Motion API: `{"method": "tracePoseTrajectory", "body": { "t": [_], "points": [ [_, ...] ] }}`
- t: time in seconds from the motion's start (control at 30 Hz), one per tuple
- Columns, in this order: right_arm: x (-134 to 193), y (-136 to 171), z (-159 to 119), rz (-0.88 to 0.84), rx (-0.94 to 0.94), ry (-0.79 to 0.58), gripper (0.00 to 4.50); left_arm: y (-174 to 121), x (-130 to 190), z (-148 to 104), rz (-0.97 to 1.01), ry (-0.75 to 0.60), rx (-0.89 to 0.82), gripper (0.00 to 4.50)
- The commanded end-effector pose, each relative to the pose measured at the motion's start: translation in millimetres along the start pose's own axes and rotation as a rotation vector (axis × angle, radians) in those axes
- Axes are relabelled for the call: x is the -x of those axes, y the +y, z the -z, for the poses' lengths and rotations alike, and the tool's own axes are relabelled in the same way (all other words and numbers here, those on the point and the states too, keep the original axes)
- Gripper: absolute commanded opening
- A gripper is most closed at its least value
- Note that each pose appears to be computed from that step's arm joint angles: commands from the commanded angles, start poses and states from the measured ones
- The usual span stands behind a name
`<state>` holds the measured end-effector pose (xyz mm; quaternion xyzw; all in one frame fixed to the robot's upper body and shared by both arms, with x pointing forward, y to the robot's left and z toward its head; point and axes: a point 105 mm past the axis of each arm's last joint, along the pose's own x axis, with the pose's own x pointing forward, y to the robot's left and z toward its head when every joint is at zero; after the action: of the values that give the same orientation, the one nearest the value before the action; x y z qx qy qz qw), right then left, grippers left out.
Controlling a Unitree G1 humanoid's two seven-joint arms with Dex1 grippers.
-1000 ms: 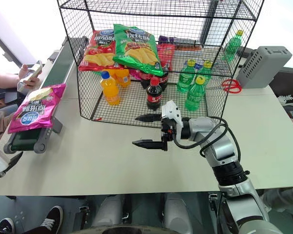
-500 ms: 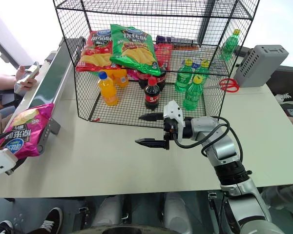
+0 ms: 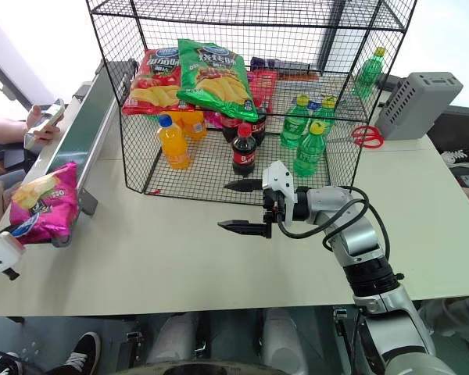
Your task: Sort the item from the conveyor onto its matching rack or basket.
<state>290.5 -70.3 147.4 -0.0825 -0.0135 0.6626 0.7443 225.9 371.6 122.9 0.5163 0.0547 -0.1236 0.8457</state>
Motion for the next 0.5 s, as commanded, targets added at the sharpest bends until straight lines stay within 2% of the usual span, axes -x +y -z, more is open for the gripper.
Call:
{"method": "tracePoseTrajectory", "body": {
  "t": [0.03, 0.07, 0.27, 0.33, 0.43, 0.5],
  "points": [
    [2.0, -2.9, -11.4, 0.009, 0.050, -0.029, 4.50, 31.0, 6.7, -17.5, -0.114, -0.093, 0.134, 0.03],
    [2.4, -3.4, -11.2, 0.011, 0.050, -0.028, 4.50, 35.0, 8.1, -24.1, -0.117, -0.129, 0.174, 0.03],
    [3.6, -6.0, -13.5, 0.014, 0.051, -0.039, 4.50, 60.5, 21.5, -74.4, -0.026, -0.384, 0.713, 0.03],
    [3.2, -5.7, -17.6, 0.005, 0.033, -0.058, 4.50, 54.1, 30.0, -103.7, 0.149, -0.512, 0.991, 0.03],
    [3.8, -3.3, -25.0, -0.021, -0.036, -0.095, 4.50, 34.1, 39.1, -130.5, 0.409, -0.568, 1.298, 0.03],
    [5.3, -0.5, -30.3, -0.046, -0.093, -0.116, 4.50, 19.2, 44.8, -144.9, 0.567, -0.583, 1.431, 0.03]
  ]
}}
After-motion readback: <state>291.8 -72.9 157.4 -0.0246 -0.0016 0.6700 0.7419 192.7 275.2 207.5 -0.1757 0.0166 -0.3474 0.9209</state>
